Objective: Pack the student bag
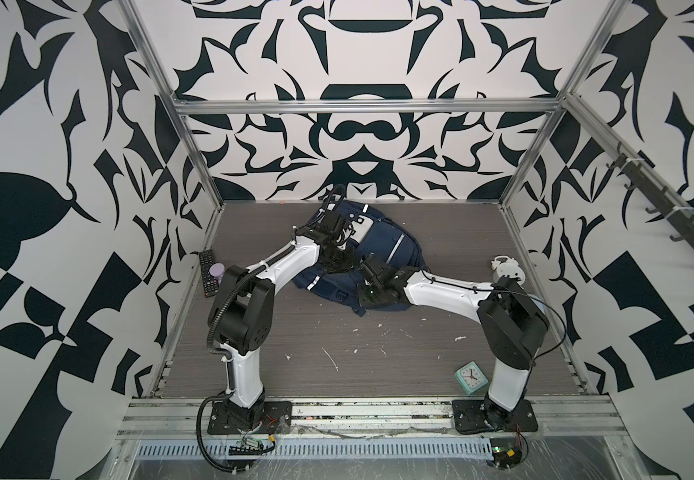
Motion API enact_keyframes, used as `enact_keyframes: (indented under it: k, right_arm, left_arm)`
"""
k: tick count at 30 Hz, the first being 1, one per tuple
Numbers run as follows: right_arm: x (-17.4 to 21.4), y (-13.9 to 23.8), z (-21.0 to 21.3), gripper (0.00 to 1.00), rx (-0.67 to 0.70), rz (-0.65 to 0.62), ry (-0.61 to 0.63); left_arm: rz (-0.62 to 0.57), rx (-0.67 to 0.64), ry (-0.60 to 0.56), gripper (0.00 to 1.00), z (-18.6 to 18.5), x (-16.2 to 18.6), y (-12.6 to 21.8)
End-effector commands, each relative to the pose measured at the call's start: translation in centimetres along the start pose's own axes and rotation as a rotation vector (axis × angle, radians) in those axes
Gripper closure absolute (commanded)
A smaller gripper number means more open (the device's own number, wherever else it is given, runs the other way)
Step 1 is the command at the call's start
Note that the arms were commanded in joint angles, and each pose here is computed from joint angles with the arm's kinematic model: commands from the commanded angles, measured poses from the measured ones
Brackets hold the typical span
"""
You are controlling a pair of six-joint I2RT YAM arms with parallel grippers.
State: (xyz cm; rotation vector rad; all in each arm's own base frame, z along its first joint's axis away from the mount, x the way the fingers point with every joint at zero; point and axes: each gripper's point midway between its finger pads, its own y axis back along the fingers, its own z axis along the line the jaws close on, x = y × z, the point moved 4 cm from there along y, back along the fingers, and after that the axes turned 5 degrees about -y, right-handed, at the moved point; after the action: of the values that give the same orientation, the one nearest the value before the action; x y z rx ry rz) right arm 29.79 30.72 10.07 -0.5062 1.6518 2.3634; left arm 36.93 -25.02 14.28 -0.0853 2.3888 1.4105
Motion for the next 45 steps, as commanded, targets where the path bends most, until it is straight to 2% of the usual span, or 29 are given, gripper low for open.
enact_keyframes:
  k: [1, 10, 17, 34, 40, 45]
  right_arm:
    - [-0.5, 2.5, 0.6, 0.98, -0.022, -0.041, 0.02]
    - [1.2, 4.3, -0.9, 1.0, -0.007, -0.013, 0.044]
    - [1.8, 5.2, -3.6, 1.0, 0.046, -0.001, 0.038]
    - [-1.4, 7.7, -11.4, 1.0, 0.117, -0.059, -0.082]
    - [-2.8, 8.5, -12.0, 1.0, 0.108, -0.09, -0.096]
    - [-2.4, 8.2, -11.6, 1.0, 0.077, -0.068, -0.1]
  left_arm:
    - [-0.042, 0.029, 0.037, 1.0, 0.6, -0.8, 1.5]
    - [-0.067, 0.007, 0.069, 1.0, 2.5, -1.3, 2.4]
    - [-0.077, -0.017, 0.079, 1.0, 3.1, -1.1, 3.1]
    - [-0.06, -0.041, 0.094, 1.0, 4.1, 0.5, 3.1]
    - [-0.058, -0.066, 0.089, 1.0, 4.4, 0.8, 3.2]
    - [-0.058, -0.077, 0.094, 1.0, 4.6, 0.5, 3.0]
